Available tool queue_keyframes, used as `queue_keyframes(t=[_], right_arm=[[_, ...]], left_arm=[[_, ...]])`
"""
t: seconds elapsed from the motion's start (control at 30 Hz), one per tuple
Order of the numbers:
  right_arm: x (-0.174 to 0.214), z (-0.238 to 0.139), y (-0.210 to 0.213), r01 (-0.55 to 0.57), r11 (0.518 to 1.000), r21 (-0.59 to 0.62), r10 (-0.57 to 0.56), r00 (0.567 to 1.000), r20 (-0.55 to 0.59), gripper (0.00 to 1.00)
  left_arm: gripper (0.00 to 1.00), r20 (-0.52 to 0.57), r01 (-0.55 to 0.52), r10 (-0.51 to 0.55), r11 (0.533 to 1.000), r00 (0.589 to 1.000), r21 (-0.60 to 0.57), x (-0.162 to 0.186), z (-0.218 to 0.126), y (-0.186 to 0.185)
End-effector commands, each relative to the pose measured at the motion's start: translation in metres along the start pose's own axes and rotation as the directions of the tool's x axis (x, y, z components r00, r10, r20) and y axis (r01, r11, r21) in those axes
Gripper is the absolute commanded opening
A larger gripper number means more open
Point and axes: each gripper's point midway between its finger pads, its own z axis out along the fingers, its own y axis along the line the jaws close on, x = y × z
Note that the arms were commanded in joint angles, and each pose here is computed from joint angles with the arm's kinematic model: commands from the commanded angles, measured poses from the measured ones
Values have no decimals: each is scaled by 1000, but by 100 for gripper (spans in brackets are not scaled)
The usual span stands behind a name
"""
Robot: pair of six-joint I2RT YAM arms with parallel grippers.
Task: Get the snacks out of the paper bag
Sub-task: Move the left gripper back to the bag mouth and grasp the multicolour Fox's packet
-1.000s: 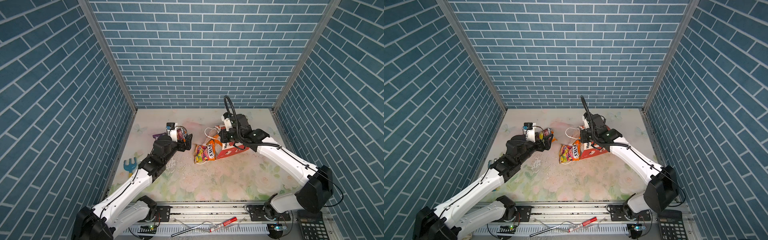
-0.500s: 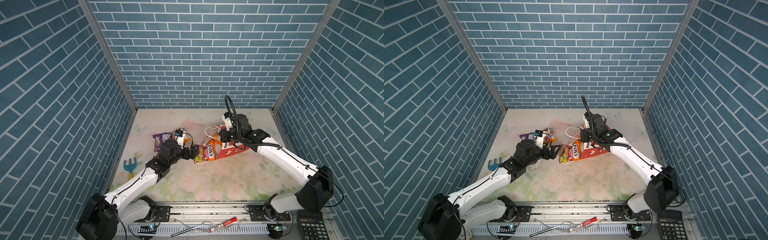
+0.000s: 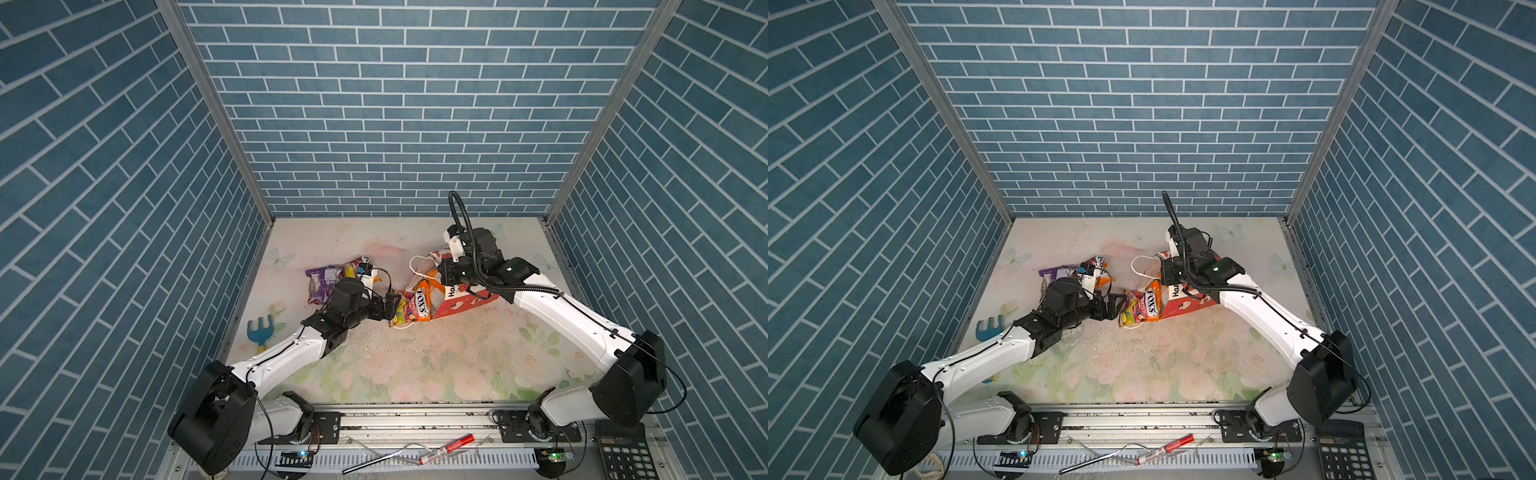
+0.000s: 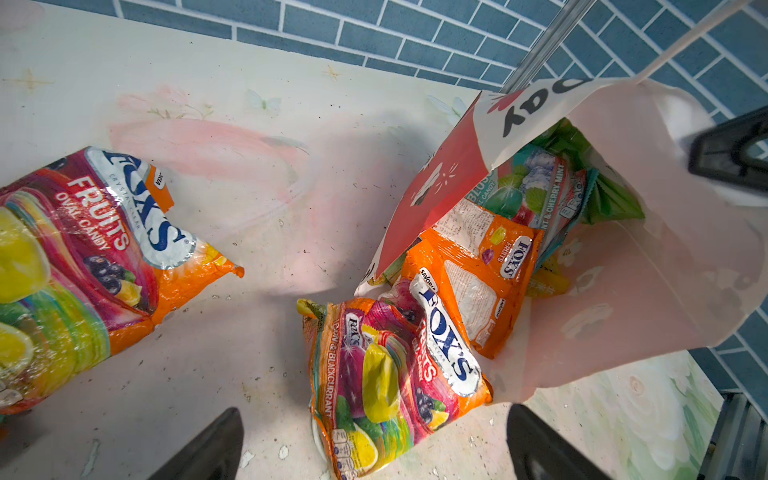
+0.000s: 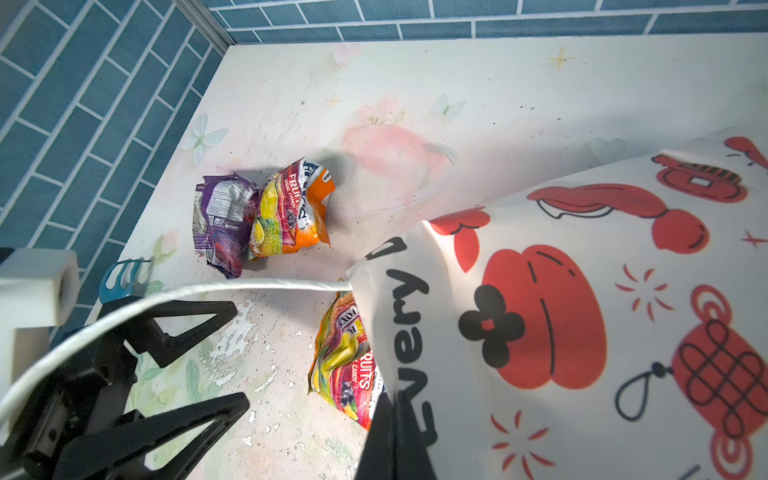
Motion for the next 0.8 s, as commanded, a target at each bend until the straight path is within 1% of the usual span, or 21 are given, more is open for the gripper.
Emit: queue_keyframes(t=[0.0, 0.1, 0.23, 0.5, 0.67, 0.77], right_arm=[[-14, -5, -5, -7, 999, 37, 6, 1000, 31, 0], [-13, -3, -7, -1, 999, 49, 0, 1000, 24, 0], [-11, -3, -9, 9, 998, 61, -10, 1000, 15, 0], [-14, -3, -9, 12, 998, 59, -13, 999, 31, 0], [-14, -1, -7, 8, 999, 45, -9, 1000, 30, 0], [-14, 0, -6, 6, 999, 41, -7, 999, 31, 0]], left_arm=[[100, -11, -16, 15, 999, 1000, -46, 1, 2, 7], [100, -8, -16, 16, 998, 1000, -60, 1, 1, 10], [100, -16, -13, 12, 999, 1000, -41, 4, 1, 7], [100, -123, 40, -39, 999, 992, 3, 33, 12, 5], [100, -151, 72, -67, 997, 986, 26, 41, 18, 2], [100, -159, 77, -73, 997, 985, 20, 44, 23, 3]])
